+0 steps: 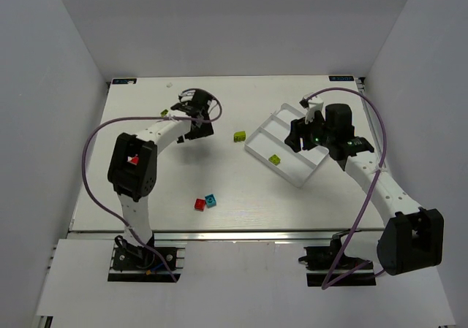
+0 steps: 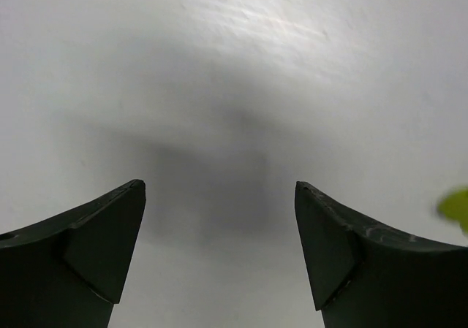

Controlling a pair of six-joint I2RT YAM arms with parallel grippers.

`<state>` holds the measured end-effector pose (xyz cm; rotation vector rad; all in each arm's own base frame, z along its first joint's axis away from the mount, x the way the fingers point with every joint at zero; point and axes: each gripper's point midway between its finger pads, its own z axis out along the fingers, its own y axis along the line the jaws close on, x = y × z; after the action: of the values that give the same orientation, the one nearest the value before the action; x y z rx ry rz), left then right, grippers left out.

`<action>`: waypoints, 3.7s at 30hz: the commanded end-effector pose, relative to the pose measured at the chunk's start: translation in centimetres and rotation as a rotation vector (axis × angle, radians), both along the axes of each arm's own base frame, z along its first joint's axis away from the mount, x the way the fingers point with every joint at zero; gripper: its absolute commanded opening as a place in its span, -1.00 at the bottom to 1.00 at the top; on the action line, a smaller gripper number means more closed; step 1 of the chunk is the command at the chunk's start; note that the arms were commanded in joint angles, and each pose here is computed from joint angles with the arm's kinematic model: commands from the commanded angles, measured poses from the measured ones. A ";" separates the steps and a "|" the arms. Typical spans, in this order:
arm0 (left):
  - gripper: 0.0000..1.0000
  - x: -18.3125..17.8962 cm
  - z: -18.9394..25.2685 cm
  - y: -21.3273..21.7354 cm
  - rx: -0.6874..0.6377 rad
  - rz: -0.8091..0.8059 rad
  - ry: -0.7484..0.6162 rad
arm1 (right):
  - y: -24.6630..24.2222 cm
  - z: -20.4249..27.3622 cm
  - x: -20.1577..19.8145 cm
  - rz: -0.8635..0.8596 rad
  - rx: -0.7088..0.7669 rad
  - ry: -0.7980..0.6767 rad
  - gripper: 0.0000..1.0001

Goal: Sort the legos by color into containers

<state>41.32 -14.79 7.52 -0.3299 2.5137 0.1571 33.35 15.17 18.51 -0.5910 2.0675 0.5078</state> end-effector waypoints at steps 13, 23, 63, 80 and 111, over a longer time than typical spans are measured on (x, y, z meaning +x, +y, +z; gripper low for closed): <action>0.93 12.3 -1.5 10.7 -0.079 0.331 0.001 | 0.2 0.8 -0.6 0.042 0.038 -0.017 0.29; 0.82 15.1 -3.7 14.5 -0.082 0.405 -0.024 | -0.1 1.0 -0.6 0.041 0.042 -0.021 0.29; -0.47 -2.8 5.7 -22.7 -0.667 -0.895 -0.070 | -1.4 0.6 -0.4 0.089 0.010 -0.053 -0.62; -1.00 1.9 6.9 -20.8 -0.487 -0.645 -0.176 | -2.0 0.5 -1.0 0.123 0.049 -0.033 -0.29; 0.94 5.4 0.3 -15.4 -0.408 0.225 0.029 | -2.7 0.6 -1.0 0.112 0.078 -0.015 -0.29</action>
<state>45.97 -30.36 6.77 -0.7226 2.5385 -0.2405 32.56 12.34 18.51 -0.6561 2.0262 0.6287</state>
